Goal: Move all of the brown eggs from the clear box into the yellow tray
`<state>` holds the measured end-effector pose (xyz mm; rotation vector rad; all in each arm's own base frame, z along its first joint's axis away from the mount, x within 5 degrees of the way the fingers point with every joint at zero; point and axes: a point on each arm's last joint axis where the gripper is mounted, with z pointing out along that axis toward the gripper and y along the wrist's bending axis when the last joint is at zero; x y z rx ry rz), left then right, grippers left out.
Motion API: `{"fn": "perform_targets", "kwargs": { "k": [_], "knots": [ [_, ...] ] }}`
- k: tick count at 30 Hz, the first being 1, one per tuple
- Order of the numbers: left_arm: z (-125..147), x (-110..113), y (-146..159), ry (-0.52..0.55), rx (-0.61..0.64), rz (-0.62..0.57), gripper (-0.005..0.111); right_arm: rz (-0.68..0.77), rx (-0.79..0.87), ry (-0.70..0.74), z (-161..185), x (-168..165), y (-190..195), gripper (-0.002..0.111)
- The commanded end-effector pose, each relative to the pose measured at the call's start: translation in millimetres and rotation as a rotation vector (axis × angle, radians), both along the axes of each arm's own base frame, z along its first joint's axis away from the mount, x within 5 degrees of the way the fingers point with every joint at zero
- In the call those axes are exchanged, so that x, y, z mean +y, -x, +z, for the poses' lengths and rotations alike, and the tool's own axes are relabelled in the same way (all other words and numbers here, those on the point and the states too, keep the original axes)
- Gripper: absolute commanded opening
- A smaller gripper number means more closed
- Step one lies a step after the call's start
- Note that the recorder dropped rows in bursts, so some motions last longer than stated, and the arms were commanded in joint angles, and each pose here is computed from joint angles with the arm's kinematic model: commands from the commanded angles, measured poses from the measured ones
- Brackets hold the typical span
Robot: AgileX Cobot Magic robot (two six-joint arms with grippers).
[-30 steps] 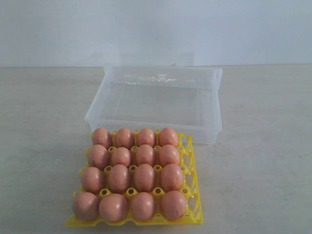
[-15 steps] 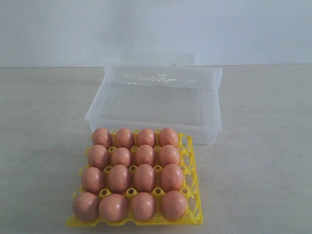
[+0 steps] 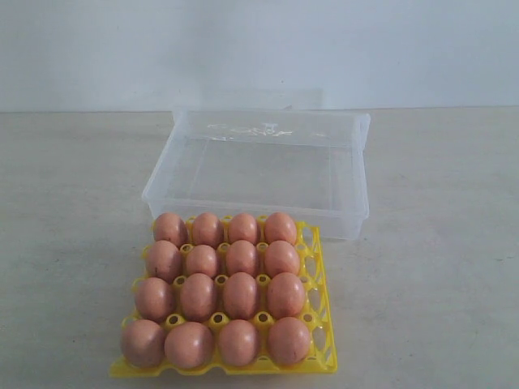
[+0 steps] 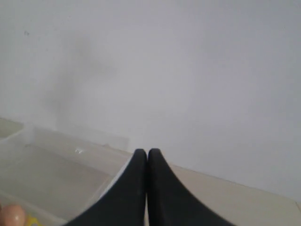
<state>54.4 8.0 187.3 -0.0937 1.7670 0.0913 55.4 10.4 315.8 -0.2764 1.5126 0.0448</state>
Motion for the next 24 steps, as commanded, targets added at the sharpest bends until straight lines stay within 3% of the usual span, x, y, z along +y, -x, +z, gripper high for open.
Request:
{"fn": "perform_targets", "kwargs": {
  "k": [1, 4, 5, 6, 9, 24],
  "knots": [
    [0, 0, 0, 0.001, -0.004, -0.008, 0.022, 0.043, -0.002, 0.058, -35, 6, -6, 0.0],
    [0, 0, 0, 0.001, -0.004, -0.008, 0.022, -0.037, -0.09, -0.082, -92, -1, -3, 0.0],
    [0, 0, 0, 0.001, -0.004, -0.008, 0.022, -0.065, -0.133, -0.124, -94, -3, 0, 0.0],
    [0, 0, 0, 0.001, -0.004, -0.008, 0.022, -0.128, 0.074, -0.176, -112, -6, -1, 0.0],
    [1, 0, 0, -0.007, -0.004, -0.007, 0.022, -0.223, 0.31, -0.242, -133, -9, 2, 0.0],
    [1, 0, 0, -0.009, -0.003, -0.007, 0.022, -0.415, 0.335, -0.255, -137, -20, 4, 0.0]
  ]
}}
